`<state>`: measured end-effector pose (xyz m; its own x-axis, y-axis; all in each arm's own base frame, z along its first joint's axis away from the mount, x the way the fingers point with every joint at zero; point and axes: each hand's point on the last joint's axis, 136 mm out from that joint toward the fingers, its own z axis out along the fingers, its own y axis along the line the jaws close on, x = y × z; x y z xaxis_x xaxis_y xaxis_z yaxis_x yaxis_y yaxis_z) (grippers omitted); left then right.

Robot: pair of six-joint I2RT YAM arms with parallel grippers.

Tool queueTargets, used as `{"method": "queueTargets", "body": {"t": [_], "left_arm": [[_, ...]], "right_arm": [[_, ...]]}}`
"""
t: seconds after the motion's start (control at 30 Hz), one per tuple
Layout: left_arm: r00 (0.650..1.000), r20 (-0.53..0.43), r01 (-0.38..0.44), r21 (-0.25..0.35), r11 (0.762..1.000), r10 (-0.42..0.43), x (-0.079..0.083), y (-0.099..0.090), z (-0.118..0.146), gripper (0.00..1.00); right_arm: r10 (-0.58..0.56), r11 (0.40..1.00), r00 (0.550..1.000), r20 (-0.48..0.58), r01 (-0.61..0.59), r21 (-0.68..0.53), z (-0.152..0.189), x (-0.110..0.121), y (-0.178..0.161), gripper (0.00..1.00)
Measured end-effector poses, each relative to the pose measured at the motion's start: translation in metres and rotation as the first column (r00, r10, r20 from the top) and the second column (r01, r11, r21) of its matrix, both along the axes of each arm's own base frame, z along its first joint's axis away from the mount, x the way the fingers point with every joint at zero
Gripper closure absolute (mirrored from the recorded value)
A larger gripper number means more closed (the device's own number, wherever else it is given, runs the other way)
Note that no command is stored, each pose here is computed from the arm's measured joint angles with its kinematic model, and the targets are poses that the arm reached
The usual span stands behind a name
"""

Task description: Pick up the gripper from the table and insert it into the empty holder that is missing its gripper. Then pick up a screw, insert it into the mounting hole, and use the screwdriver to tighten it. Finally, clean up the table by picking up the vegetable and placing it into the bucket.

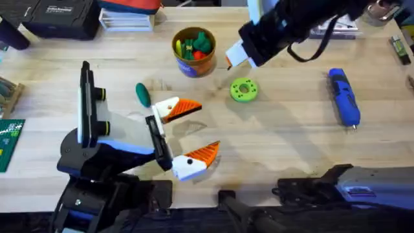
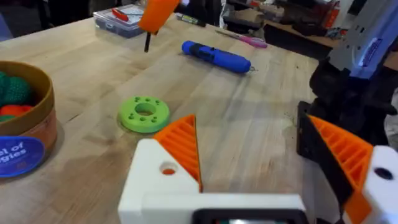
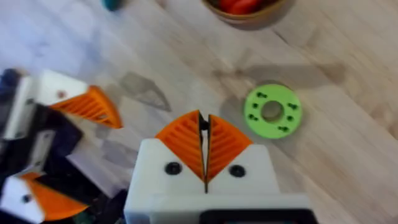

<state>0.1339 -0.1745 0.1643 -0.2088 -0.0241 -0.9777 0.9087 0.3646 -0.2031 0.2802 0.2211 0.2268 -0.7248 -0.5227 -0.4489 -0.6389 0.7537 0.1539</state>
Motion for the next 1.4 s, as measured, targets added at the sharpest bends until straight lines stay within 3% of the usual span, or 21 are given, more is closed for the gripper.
{"method": "queueTargets", "body": {"t": [0.2,0.63,0.9,1.4], "left_arm": [[1.0,0.0,0.0,0.0,1.0,0.0,0.0,0.0,0.0,0.015],[1.0,0.0,0.0,0.0,1.0,0.0,0.0,0.0,0.0,0.015],[1.0,0.007,0.0,0.003,1.0,0.0,0.0,0.0,0.0,0.015],[1.0,0.009,0.0,0.003,1.0,0.0,0.0,0.0,0.0,0.015]], "right_arm": [[0.11,0.99,0.994,0.0,-0.109,0.085,0.024,-0.023,0.033,0.996],[0.311,0.939,0.95,0.017,-0.31,0.15,0.031,-0.08,0.097,0.996],[0.344,0.932,0.939,-0.026,-0.338,0.132,0.009,-0.085,0.118,0.996],[0.348,0.929,0.937,-0.017,-0.342,0.139,0.005,-0.081,0.127,0.996]]}}
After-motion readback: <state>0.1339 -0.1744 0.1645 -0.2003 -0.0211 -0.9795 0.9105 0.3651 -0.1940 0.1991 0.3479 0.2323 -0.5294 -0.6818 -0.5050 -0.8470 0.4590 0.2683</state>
